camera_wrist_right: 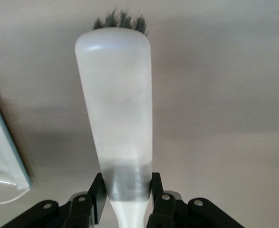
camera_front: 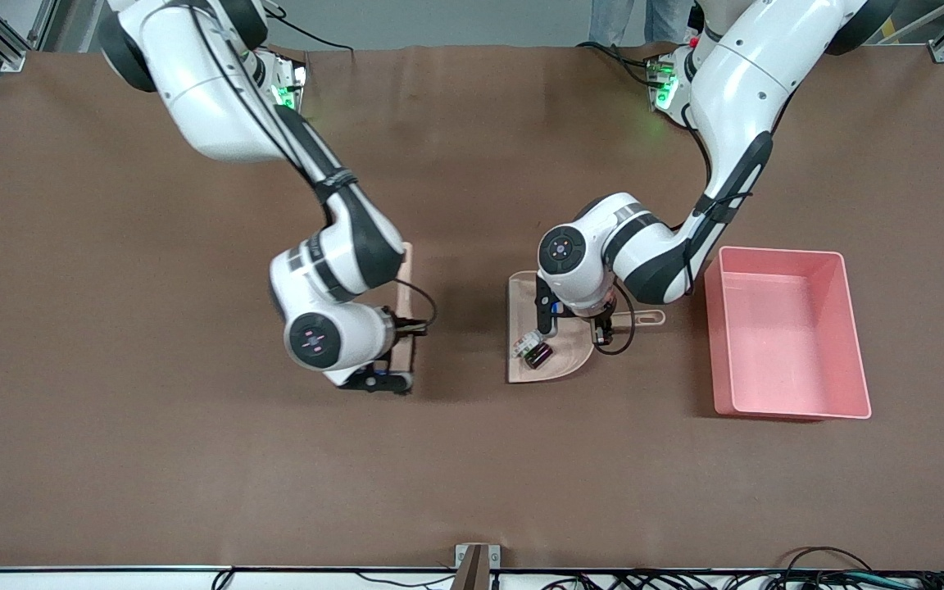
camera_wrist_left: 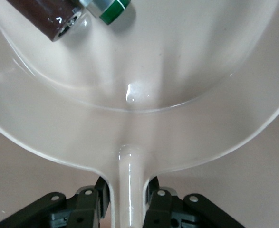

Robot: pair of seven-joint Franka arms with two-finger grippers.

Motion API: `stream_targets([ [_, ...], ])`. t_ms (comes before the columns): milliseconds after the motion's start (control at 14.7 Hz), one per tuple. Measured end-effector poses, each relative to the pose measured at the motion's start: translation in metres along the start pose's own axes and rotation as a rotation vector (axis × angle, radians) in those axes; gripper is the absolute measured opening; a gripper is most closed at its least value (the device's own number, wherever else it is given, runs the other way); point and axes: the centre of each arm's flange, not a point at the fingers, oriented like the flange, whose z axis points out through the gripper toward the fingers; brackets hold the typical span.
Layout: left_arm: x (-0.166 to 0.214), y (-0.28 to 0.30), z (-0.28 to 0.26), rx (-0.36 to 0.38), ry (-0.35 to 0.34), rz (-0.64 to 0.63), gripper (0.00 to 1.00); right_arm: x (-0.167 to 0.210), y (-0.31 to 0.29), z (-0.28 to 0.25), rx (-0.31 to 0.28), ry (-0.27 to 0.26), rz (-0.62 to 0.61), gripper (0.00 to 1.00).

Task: Clean e-waste and dump in bin
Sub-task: 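Pull the brush back with the right gripper while the left lifts the dustpan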

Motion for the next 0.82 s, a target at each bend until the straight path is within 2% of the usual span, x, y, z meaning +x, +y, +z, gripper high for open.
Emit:
stream_targets([
  [204,0.014,-0.003,-0.008,0.055,0.097,-0.044,0.34,-0.001,0.064,-0.027,-0.073,0.004,-0.001,0.42],
  [340,0.026,-0.002,-0.013,0.082,0.165,-0.076,0.34,-0.011,0.112,-0.042,-0.100,-0.007,-0.005,0.42],
  [544,0.039,-0.002,-0.018,0.086,0.252,-0.123,0.34,-0.027,0.189,-0.061,-0.094,-0.025,0.011,0.42],
  [817,0.041,-0.013,-0.045,0.084,0.326,-0.165,0.34,-0.039,0.269,-0.058,-0.092,-0.060,0.001,0.42],
])
